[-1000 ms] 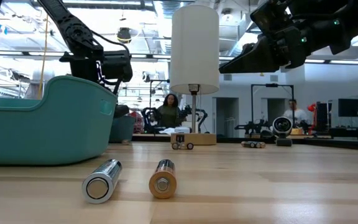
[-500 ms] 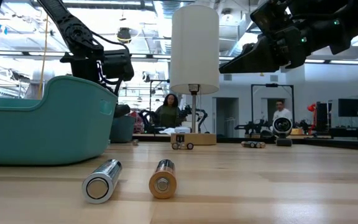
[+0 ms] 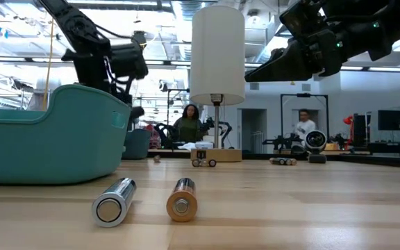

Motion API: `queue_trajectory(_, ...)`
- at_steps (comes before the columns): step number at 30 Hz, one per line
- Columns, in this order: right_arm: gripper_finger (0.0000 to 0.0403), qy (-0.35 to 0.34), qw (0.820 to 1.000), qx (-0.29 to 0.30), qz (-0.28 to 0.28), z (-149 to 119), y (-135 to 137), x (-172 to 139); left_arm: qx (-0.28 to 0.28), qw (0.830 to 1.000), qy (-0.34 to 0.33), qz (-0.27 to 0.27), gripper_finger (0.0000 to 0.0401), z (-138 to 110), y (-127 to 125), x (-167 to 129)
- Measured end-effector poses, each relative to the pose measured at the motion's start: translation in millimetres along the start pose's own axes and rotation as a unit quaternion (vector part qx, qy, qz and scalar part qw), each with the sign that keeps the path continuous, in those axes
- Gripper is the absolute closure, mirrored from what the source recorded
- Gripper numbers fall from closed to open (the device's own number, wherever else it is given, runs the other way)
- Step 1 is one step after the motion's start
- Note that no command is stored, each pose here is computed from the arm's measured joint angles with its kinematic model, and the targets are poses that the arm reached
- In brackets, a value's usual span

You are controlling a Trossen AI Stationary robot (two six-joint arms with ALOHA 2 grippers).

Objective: Sort batteries
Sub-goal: Put the silver battery into the green bin

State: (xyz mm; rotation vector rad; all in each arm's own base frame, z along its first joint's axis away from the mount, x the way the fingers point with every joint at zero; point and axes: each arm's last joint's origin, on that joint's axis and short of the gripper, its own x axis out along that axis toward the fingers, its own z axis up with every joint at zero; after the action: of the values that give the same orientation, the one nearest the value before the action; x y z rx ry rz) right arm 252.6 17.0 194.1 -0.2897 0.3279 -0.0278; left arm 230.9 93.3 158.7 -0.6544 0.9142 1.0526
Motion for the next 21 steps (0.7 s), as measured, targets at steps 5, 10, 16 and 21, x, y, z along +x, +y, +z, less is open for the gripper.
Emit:
queue_trajectory(5, 0.0217, 0.001, 1.000, 0.000, 0.000, 0, 0, 0, 0.034, 0.998, -0.035, -0.047, 0.0360, -1, -4, -27)
queue_trajectory(10, 0.0217, 0.002, 1.000, 0.000, -0.001, -1, 0, 1, 0.091, 0.984, -0.094, -0.118, 0.0360, -3, -6, -68)
queue_trajectory(16, 0.0217, 0.002, 1.000, 0.000, -0.001, -1, 0, 1, 0.147, 0.953, -0.163, -0.210, 0.0360, -15, 2, -120)
queue_trajectory(21, 0.0217, 0.001, 1.000, 0.000, -0.001, -1, 0, 1, 0.212, 0.912, -0.172, -0.307, 0.0361, -36, -1, -151)
